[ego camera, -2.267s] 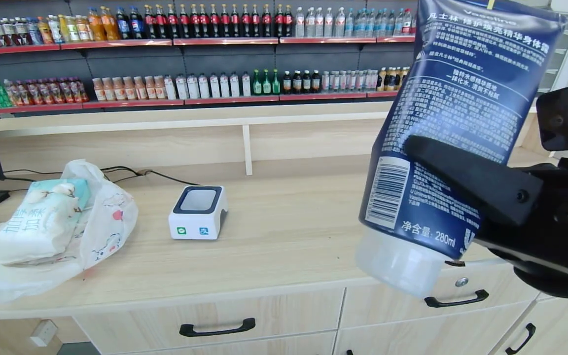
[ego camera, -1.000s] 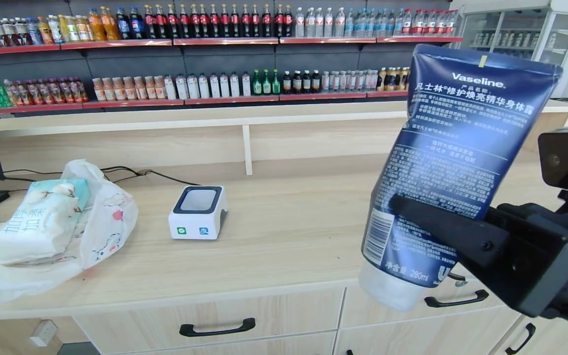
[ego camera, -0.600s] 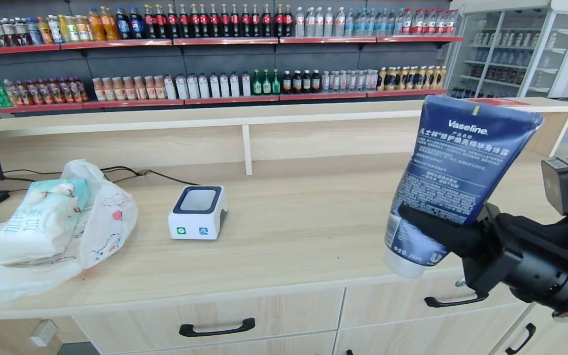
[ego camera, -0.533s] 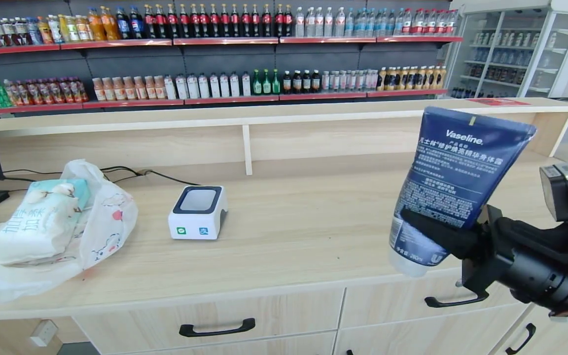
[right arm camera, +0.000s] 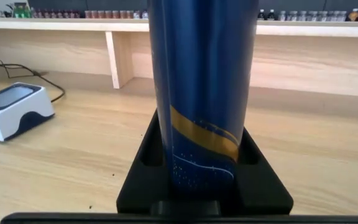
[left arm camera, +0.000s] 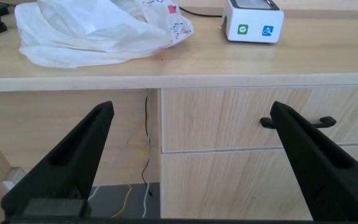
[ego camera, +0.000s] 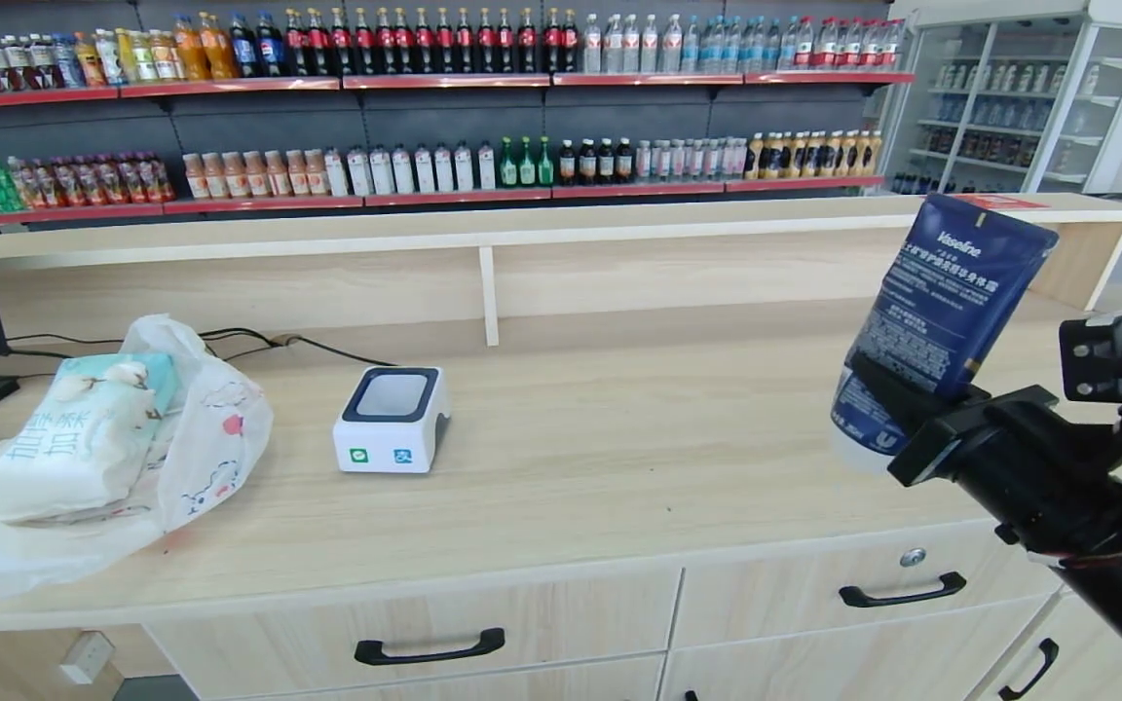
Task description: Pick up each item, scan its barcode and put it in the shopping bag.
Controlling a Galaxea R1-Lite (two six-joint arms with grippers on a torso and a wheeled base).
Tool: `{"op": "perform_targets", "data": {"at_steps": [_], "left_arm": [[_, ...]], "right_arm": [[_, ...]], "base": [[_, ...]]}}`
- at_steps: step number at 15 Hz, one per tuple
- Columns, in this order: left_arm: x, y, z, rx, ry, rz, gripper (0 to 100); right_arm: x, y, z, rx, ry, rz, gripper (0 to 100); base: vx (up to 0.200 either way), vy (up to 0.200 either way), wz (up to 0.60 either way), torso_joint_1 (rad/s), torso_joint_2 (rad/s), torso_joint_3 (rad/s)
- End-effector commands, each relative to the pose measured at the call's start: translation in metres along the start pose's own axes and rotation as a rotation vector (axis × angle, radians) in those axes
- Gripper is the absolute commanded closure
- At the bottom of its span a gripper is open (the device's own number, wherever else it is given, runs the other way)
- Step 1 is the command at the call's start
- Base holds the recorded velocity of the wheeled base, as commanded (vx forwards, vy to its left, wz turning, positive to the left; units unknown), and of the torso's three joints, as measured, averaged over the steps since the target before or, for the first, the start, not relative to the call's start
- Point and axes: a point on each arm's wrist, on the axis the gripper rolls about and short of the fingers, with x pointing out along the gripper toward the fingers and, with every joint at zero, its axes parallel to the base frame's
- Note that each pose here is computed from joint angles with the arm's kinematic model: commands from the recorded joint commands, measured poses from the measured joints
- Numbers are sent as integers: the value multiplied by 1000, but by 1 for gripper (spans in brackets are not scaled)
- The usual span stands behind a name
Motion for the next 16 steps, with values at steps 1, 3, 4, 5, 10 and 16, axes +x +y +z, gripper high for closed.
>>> {"op": "perform_targets", "data": {"at_steps": [1,3,4,5,10,16], "left_arm": [[0,0,0,0,-1,1,0],[0,0,0,-2,-1,-1,0],[0,0,0,-4,-1,1,0],[0,0,0,-4,-1,1,0],[0,0,0,-4,-1,1,0],[0,0,0,-5,-1,1,0]], "right_arm": [[0,-1,0,1,1,-6,100],[2,-1,0,-23,-1,-16,100],[7,-1,3,-25,-19,-17,100],[9,-1,4,-25,-28,-17,100],[9,-3,3,-23,-25,-28,100],[7,-7,9,-26,-48,-47,100]], "base": [[0,0,0,0,0,0],[0,0,0,0,0,0],[-200,0,0,2,2,-2],[-200,0,0,2,12,2],[-40,80,0,-4,0,6],[0,200,0,10,5,3]]}}
